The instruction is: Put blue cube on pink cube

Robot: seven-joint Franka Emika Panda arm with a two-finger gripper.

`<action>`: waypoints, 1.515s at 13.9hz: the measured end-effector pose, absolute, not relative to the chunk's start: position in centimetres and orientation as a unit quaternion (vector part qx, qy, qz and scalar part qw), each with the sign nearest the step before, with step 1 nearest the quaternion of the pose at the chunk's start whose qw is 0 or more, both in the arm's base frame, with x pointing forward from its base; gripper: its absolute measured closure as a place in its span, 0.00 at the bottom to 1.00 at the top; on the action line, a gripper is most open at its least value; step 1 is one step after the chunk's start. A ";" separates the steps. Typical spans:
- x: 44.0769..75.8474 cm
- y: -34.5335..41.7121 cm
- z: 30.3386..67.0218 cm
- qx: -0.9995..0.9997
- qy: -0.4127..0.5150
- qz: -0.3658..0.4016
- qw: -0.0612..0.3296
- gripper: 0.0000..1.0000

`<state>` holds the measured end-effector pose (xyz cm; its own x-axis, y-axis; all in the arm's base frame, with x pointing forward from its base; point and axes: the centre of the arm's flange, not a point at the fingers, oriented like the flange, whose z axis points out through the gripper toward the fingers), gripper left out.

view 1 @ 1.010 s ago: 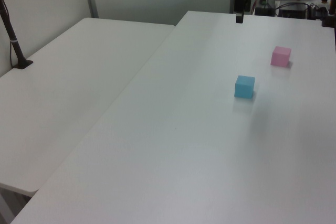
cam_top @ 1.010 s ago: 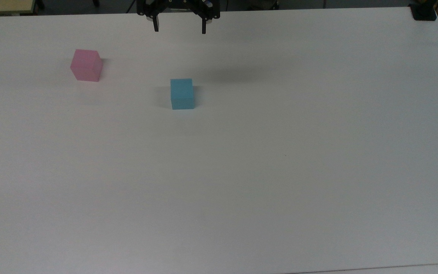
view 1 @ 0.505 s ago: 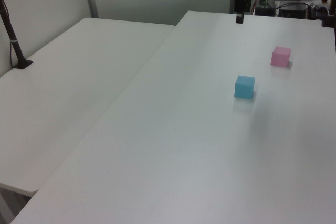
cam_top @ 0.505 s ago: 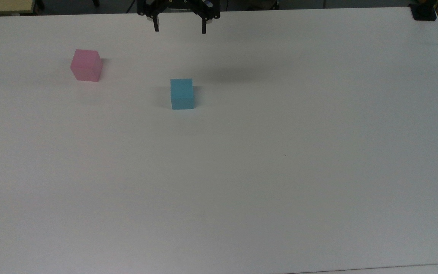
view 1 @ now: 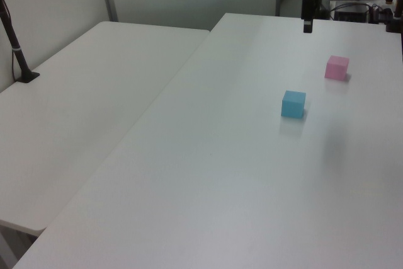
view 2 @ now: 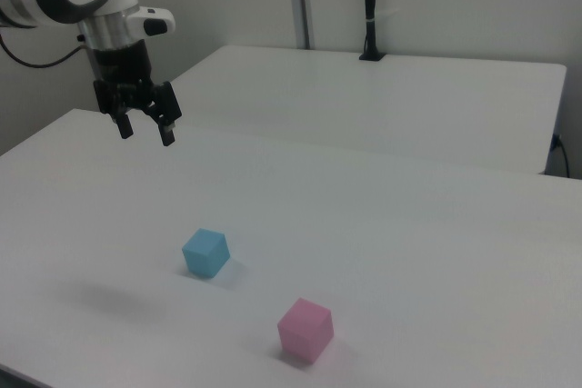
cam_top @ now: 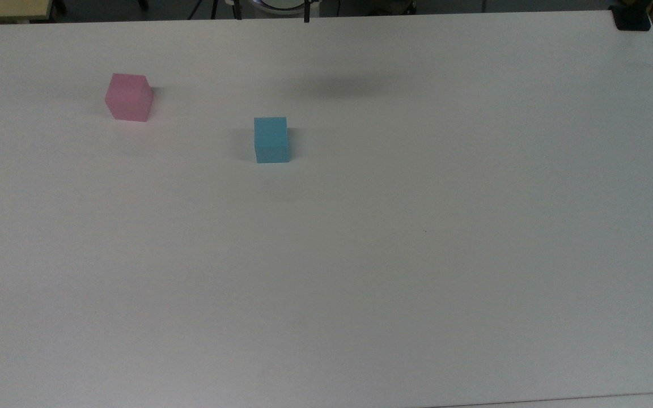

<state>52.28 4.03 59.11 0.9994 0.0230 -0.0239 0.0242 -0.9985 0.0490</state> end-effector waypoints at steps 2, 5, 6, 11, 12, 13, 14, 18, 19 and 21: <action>51.7 3.8 58.2 0.999 0.010 -0.019 0.025 0.00; 52.2 3.7 53.7 1.000 0.011 -0.016 0.024 0.00; 52.3 3.7 51.9 1.000 0.012 -0.016 0.024 0.00; 53.9 2.3 41.8 0.999 0.002 -0.029 0.023 0.00; 54.1 1.8 41.1 0.999 -0.001 -0.031 0.023 0.00; 54.3 1.5 40.6 0.999 -0.003 -0.030 0.022 0.00; 54.5 1.3 40.1 0.999 -0.004 -0.029 0.022 0.00; 54.1 1.5 37.1 1.000 0.000 -0.002 0.021 0.00; 54.0 1.5 36.4 1.000 0.001 0.002 0.020 0.00; 53.8 1.5 35.4 1.000 0.002 0.006 0.020 0.00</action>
<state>53.80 1.50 35.37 0.9999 0.0037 0.0126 0.0032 -0.9992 0.0404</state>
